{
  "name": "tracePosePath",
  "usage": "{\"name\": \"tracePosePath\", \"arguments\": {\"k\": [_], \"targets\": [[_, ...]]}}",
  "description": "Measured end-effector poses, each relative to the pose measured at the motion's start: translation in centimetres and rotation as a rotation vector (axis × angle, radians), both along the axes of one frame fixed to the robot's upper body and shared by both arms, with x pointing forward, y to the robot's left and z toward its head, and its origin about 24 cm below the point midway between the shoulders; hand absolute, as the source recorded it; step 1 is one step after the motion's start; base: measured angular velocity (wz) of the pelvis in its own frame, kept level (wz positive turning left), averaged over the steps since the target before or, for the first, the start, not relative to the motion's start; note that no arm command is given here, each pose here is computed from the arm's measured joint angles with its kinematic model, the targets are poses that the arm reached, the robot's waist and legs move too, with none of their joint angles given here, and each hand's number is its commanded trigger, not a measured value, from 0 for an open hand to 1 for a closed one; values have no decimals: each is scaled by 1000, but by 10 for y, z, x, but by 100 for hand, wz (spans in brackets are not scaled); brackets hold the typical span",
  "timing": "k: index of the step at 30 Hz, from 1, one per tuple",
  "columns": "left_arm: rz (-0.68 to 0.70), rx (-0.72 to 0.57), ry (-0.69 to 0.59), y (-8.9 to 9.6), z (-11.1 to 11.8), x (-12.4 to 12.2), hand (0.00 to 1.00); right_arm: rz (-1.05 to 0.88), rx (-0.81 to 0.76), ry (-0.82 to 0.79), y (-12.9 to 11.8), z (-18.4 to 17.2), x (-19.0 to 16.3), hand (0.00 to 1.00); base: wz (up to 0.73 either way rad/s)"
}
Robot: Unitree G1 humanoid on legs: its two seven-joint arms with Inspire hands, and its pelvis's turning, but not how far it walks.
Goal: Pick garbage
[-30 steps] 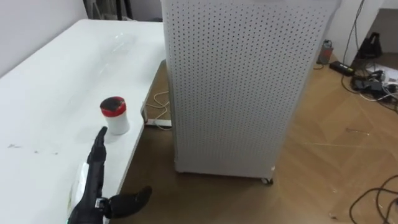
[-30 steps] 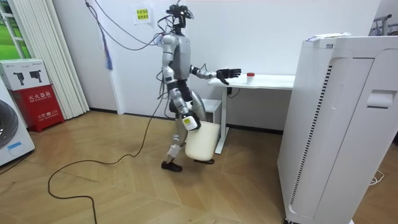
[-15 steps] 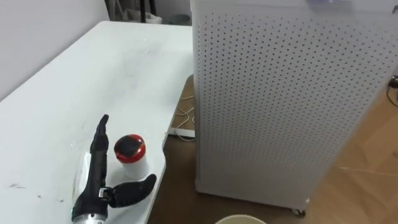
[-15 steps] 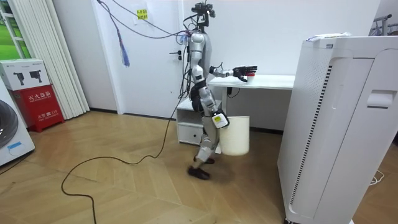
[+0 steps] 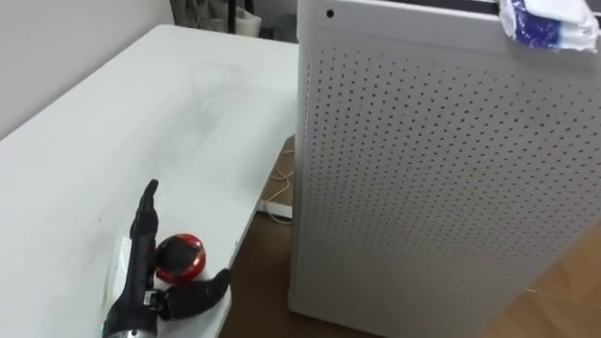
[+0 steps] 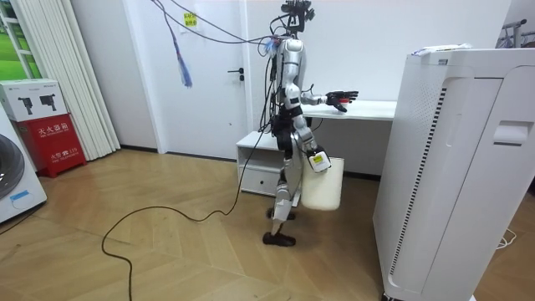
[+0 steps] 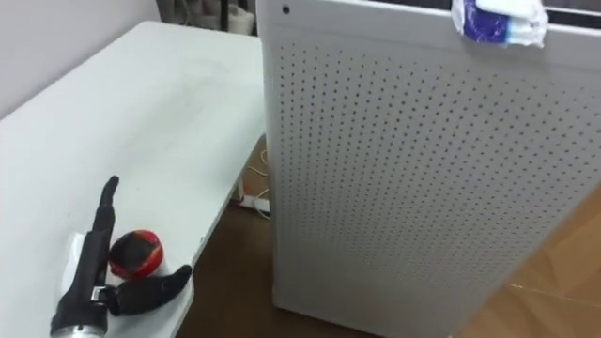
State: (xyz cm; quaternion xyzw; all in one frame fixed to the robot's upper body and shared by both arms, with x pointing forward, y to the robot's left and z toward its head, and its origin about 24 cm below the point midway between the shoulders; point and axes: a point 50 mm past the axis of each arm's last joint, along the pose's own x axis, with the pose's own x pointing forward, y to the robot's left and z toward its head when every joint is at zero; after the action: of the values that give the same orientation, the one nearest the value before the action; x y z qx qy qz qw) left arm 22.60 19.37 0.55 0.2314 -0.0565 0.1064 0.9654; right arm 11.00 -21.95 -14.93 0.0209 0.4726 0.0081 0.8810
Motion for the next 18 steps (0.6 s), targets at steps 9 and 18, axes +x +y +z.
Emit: {"name": "tracePosePath", "arguments": {"k": [9,18], "targets": [[7,1,50,-1,-11,-10,100,64,-12,1,3,1,8,100,-1],[-19,-40,73,-7,-14,-12,100,69,-16,0,2,2,10,100,-5]]}}
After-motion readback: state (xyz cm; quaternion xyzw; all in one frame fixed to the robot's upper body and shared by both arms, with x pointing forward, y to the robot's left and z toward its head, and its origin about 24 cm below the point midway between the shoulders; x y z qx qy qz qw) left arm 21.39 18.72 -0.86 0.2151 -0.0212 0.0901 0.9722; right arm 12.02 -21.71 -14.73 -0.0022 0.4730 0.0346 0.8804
